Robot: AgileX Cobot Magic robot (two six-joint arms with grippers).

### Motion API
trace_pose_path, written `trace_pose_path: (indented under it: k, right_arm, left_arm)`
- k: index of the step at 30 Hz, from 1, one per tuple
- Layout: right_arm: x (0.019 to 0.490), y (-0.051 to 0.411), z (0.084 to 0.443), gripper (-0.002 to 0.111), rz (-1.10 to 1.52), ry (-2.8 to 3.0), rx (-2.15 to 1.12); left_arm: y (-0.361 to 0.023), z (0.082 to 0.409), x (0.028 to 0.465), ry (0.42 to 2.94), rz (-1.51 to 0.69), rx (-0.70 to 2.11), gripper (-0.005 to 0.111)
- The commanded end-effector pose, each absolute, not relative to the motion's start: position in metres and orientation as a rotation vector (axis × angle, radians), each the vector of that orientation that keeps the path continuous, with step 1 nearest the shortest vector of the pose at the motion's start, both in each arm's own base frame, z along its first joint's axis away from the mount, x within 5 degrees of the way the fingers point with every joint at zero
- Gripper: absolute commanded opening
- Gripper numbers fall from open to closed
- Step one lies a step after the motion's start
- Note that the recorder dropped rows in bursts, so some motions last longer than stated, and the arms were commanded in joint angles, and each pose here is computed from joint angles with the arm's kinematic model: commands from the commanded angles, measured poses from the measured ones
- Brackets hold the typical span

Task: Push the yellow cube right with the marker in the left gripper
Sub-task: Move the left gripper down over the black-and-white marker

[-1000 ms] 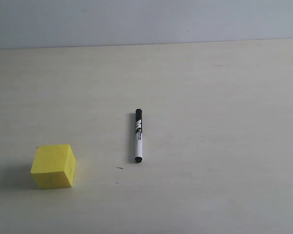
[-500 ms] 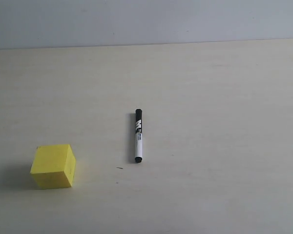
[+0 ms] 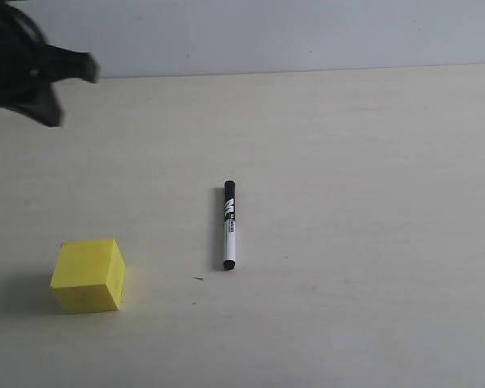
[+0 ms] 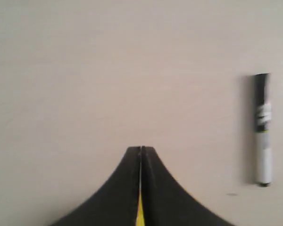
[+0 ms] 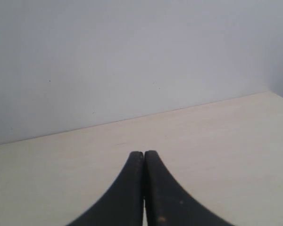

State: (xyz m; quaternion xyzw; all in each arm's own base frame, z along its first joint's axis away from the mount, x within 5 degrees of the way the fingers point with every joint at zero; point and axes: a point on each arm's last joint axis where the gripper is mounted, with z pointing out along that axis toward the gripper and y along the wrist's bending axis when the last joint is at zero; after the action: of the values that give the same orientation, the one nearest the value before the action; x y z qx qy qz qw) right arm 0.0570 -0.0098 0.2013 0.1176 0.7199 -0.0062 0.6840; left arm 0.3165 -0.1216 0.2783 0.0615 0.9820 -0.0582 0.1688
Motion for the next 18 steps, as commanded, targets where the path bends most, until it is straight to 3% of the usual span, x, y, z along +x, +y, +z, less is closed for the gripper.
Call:
trace_pose_path:
  k: [1, 5, 9, 13, 18]
  right_arm:
    - [0.057, -0.01, 0.201, 0.0, -0.023, 1.607, 0.264]
    - [0.057, -0.01, 0.201, 0.0, -0.023, 1.607, 0.264]
    - [0.057, -0.01, 0.201, 0.0, -0.023, 1.607, 0.264]
    - [0.057, -0.01, 0.201, 0.0, -0.023, 1.607, 0.264]
    - [0.057, -0.01, 0.201, 0.0, -0.023, 1.607, 0.264]
  left_arm:
    - [-0.198, 0.266, 0.313, 2.641, -0.367, 0.309, 0.019]
    - [-0.248, 0.257, 0.298, 2.525, -0.458, 0.463, 0.037]
    - [-0.273, 0.244, 0.282, 2.54, -0.476, 0.554, 0.035]
    - [-0.276, 0.232, 0.28, 2.687, -0.532, 0.215, 0.035]
    - [-0.273, 0.217, 0.277, 2.848, -0.404, 0.179, 0.047]
